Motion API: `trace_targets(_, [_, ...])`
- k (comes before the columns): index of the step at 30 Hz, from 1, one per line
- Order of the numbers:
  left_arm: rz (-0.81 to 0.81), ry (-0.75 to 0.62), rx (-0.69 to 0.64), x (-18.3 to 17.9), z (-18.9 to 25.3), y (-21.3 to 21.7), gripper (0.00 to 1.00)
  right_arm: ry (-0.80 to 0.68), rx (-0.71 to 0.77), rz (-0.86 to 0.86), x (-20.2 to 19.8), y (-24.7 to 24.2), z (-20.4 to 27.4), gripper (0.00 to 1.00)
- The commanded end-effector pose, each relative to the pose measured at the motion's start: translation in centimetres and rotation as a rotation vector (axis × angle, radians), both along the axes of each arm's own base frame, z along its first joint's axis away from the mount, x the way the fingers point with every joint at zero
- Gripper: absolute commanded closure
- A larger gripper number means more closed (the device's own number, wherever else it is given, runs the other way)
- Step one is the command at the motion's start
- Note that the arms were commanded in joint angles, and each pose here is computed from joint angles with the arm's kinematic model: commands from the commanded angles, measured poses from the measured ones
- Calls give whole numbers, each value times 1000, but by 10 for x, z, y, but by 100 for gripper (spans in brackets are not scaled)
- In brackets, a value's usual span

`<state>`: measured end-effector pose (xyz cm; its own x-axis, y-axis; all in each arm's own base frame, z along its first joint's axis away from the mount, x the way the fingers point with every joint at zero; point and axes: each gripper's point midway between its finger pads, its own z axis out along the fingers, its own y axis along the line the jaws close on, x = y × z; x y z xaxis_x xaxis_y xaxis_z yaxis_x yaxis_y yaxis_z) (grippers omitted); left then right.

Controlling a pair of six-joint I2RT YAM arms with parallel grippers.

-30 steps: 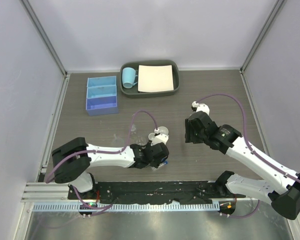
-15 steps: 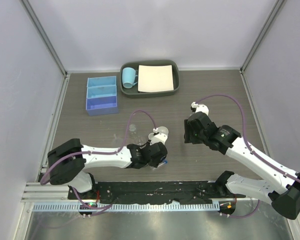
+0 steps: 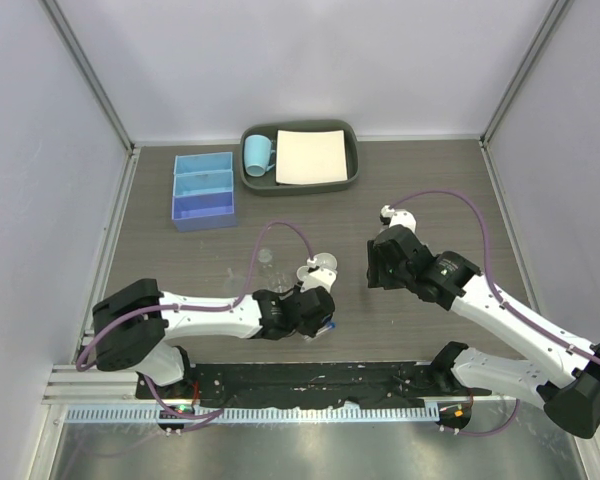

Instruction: Organize the chemistry lab equipment

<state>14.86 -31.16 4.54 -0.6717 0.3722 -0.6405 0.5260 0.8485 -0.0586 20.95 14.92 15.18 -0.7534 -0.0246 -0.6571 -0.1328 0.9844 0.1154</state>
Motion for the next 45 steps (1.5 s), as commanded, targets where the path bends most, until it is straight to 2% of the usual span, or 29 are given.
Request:
trace_targets(1, [-1, -16, -21, 2, -2, -6, 58, -33, 38, -6, 3, 5, 8, 44])
trace_targets(24, [-14, 21, 7, -5, -30, -3, 61, -18, 36, -4, -1, 6, -1, 44])
trace_targets(28, [-16, 28, 18, -6, -35, -2, 66, -20, 40, -4, -3, 6, 1, 44])
trace_targets(31, [-18, 32, 30, -7, -39, 0, 76, -18, 42, -4, -4, 6, 0, 44])
trace_targets(32, [-17, 33, 36, -7, -40, 2, 82, -19, 44, -1, -5, 7, 0, 44])
trace_targets(35, [-13, 31, 50, -6, -41, 3, 90, -15, 45, -2, -6, 7, -1, 44])
trace_targets(41, [-5, -10, 74, 2, -21, 5, 100, -16, 57, 11, -7, 10, 3, 44])
trace_targets(45, [-22, -60, 65, 9, 16, 2, 100, -17, 90, 32, -12, 13, 11, 44])
